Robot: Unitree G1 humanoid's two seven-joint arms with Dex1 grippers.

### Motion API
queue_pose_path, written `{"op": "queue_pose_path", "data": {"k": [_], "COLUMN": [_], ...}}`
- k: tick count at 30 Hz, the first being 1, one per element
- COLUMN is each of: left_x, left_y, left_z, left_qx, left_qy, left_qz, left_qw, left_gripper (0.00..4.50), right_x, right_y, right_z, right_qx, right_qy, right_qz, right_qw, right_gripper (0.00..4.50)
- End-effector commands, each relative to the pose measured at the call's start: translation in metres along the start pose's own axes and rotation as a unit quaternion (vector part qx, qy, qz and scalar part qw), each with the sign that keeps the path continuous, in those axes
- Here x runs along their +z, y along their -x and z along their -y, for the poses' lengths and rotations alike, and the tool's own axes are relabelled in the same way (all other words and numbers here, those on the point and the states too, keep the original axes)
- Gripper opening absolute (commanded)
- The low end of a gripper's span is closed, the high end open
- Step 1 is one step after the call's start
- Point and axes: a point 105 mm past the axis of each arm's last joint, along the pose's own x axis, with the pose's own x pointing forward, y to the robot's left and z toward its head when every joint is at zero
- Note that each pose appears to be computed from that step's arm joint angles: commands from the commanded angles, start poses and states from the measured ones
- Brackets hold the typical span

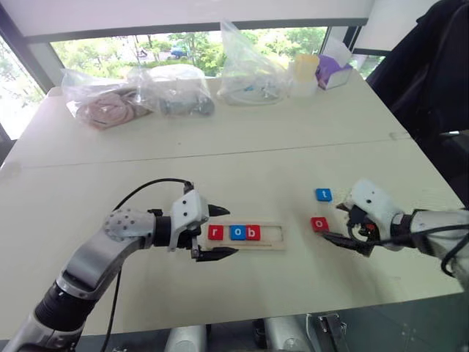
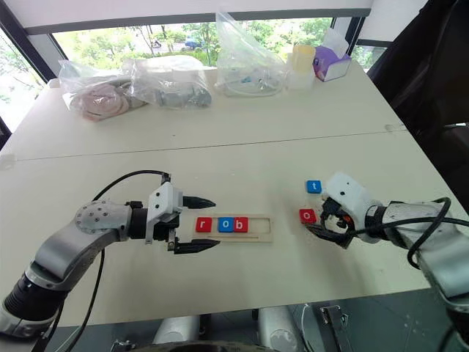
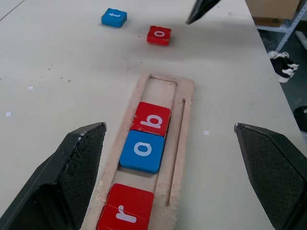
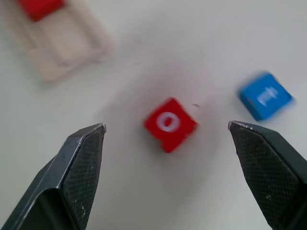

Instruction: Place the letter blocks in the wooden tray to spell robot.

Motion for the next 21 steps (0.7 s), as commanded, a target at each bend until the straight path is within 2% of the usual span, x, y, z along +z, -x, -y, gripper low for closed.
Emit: {"op": "queue_pose_path", "data": {"k": [1,3,9,16,19,21], "left_x": [0.007,0.008,0.006,0.004,0.003,0.002], "left_y": [0.008,0.007,0.011,0.015,0.018,0.020], "left_z": [-0.004,-0.004,0.002,0.005,0.004,0.004], "left_qx": [0.017,0.021,0.034,0.041,0.043,0.044], "left_qy": [-0.020,-0.021,-0.014,-0.009,-0.008,-0.008], "left_qz": [0.007,0.007,0.006,0.000,-0.003,-0.004], "left_qw": [1.000,1.000,0.999,0.999,0.999,0.999], "left_gripper": [4.50,4.50,4.50,4.50,4.50,4.50], "right_x": [-0.003,-0.011,-0.010,-0.019,-0.017,-0.016], "right_y": [0.000,-0.002,-0.021,-0.031,-0.033,-0.035], "right_z": [0.007,0.010,0.015,0.018,0.019,0.020], "right_qx": [0.048,0.073,0.096,0.112,0.112,0.108], "right_qy": [0.067,0.074,0.111,0.103,0.103,0.105], "right_qz": [0.015,0.009,0.027,0.023,0.026,0.029], "right_qw": [0.997,0.995,0.989,0.988,0.988,0.988], "right_gripper": [4.21,4.21,4.21,4.21,3.42,2.36]}}
